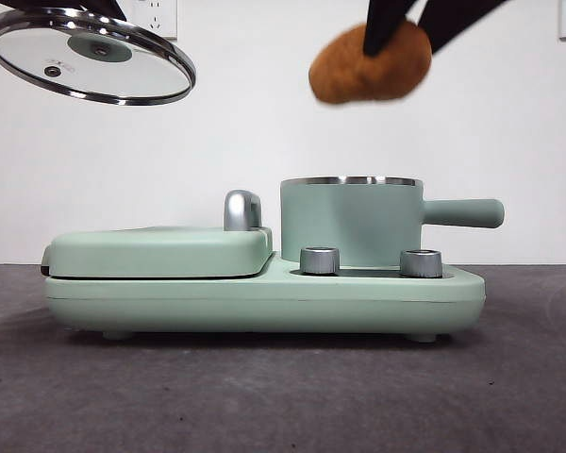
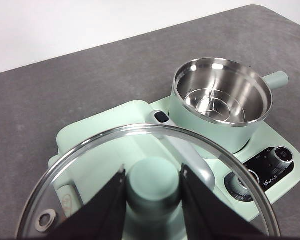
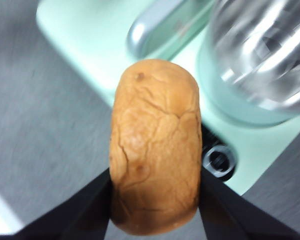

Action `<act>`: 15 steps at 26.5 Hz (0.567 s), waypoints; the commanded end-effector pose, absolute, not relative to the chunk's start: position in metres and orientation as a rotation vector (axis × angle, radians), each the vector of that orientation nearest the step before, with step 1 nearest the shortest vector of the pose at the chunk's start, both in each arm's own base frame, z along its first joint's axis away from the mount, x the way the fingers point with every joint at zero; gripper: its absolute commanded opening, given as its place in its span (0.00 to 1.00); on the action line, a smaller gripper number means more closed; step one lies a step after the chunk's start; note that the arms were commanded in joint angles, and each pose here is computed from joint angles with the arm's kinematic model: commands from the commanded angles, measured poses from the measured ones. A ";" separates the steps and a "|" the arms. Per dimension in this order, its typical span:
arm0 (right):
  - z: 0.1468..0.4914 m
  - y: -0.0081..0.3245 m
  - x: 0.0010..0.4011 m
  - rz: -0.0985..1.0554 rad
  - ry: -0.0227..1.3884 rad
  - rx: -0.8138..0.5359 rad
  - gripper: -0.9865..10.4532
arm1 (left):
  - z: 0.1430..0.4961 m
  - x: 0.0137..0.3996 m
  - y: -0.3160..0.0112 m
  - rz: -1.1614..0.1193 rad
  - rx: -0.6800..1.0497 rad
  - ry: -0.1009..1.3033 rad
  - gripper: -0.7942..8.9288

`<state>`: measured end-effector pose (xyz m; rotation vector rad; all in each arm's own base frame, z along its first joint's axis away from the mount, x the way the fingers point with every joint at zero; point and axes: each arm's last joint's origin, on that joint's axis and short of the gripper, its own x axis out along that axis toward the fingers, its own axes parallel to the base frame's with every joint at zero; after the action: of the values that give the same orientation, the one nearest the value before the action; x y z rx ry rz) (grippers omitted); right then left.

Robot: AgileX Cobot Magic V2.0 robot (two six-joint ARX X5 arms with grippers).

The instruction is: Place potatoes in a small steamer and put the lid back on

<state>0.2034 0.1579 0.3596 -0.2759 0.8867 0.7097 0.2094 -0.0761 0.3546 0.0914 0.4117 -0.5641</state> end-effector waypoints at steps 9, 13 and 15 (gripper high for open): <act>0.372 0.163 0.273 0.638 0.838 -0.299 0.25 | 0.363 0.210 -0.077 -0.567 0.079 0.370 0.09; 0.358 0.168 0.304 0.610 0.854 -0.295 0.25 | 0.363 0.210 -0.077 -0.567 0.079 0.370 0.09; 0.349 0.171 0.318 0.603 0.864 -0.303 0.25 | 0.363 0.210 -0.077 -0.567 0.079 0.370 0.09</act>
<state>0.3110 0.1660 0.3497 -0.2828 0.8782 0.5943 0.2094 -0.0761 0.3546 0.0884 0.4125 -0.5635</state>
